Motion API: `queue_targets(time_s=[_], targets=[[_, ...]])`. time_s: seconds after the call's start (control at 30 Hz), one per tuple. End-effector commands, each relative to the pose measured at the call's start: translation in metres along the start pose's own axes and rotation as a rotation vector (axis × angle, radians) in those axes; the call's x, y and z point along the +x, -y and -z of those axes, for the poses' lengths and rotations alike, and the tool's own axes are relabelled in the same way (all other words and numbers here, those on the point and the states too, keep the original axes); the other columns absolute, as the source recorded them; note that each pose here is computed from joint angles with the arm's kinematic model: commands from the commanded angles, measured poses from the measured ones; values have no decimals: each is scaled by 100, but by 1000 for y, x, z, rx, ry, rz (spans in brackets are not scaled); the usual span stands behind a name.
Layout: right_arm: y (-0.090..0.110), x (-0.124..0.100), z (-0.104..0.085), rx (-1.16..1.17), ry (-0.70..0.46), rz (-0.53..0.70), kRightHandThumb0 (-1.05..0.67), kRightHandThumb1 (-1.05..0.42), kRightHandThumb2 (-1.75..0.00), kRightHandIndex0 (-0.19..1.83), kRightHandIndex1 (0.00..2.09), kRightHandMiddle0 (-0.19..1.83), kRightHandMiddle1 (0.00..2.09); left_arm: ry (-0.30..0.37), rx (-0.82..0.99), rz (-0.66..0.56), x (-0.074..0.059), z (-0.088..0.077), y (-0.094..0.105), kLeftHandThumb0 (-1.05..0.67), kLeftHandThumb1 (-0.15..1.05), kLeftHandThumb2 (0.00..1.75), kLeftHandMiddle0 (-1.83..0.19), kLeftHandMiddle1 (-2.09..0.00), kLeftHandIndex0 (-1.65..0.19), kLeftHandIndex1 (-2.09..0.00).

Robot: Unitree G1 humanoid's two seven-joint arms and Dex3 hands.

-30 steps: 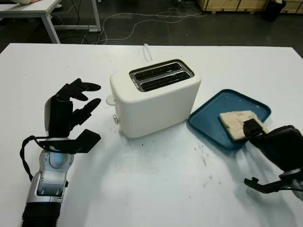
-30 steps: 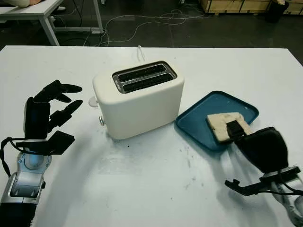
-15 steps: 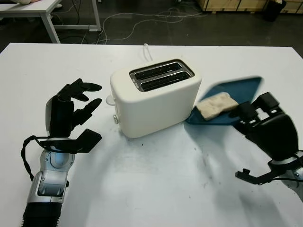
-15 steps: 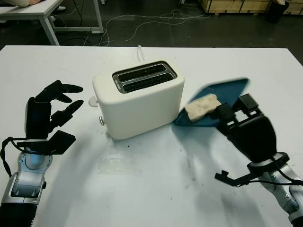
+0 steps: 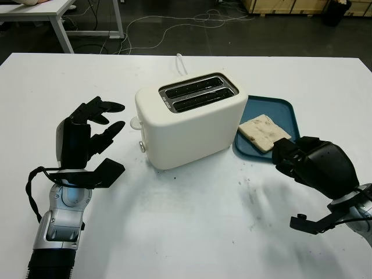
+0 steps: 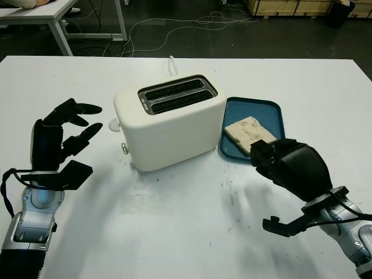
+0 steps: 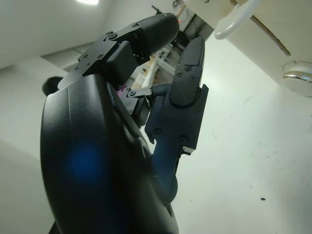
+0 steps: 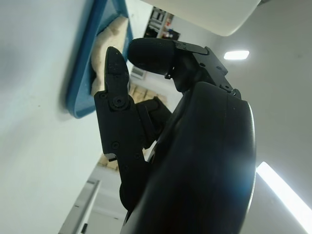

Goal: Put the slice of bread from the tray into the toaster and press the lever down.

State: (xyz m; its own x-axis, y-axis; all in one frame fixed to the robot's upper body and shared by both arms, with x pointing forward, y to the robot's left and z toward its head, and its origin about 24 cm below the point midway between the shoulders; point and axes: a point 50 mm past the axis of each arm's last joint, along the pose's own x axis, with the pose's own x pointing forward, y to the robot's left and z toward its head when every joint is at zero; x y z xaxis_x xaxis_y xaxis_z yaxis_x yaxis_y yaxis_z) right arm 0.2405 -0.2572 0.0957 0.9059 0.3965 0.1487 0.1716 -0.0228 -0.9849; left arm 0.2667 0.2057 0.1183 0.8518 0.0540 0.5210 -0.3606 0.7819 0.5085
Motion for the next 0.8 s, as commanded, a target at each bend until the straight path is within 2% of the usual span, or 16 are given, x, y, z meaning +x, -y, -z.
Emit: queue_targets(time_s=[0.0, 0.13, 0.27, 0.37, 0.6, 0.7, 0.73, 0.77], targets=[[2, -1, -1, 18, 7, -6, -35, -92, -27, 102, 175, 43, 175, 19, -4, -12, 2, -1, 0, -33, 92, 15, -51, -146, -64, -83], [4, -1, -1, 30, 11, -8, -34, -92, -24, 110, 175, 46, 175, 27, -3, -16, 2, -2, 0, -34, 92, 14, -51, -144, -65, -85], [7, 0, 1, 75, 7, 30, -33, -92, -22, 109, 175, 44, 175, 17, -5, -9, 2, -1, 0, -33, 92, 15, -51, -146, -63, -85], [15, 3, 4, 123, -8, 96, -33, -92, -21, 92, 175, 36, 175, 12, -10, -10, 2, -2, 0, -33, 92, 15, -50, -151, -62, -86], [39, 15, 21, 190, -55, 337, -40, -92, -4, 33, 175, 16, 171, 14, -8, -4, 2, -2, 0, -33, 92, 15, -50, -150, -62, -86], [50, 25, 33, 210, -77, 389, -43, -92, -5, 16, 171, 26, 130, 13, -5, -4, 2, -2, 0, -33, 92, 16, -50, -150, -62, -85], [52, 28, 36, 223, -86, 397, -43, -92, -4, 18, 159, 38, 100, 15, -5, -5, 2, -2, 0, -33, 92, 15, -50, -150, -62, -85], [55, 33, 40, 240, -93, 403, -44, -91, -3, 24, 142, 58, 56, 13, -8, -6, 2, -2, 0, -34, 92, 15, -50, -150, -63, -85]])
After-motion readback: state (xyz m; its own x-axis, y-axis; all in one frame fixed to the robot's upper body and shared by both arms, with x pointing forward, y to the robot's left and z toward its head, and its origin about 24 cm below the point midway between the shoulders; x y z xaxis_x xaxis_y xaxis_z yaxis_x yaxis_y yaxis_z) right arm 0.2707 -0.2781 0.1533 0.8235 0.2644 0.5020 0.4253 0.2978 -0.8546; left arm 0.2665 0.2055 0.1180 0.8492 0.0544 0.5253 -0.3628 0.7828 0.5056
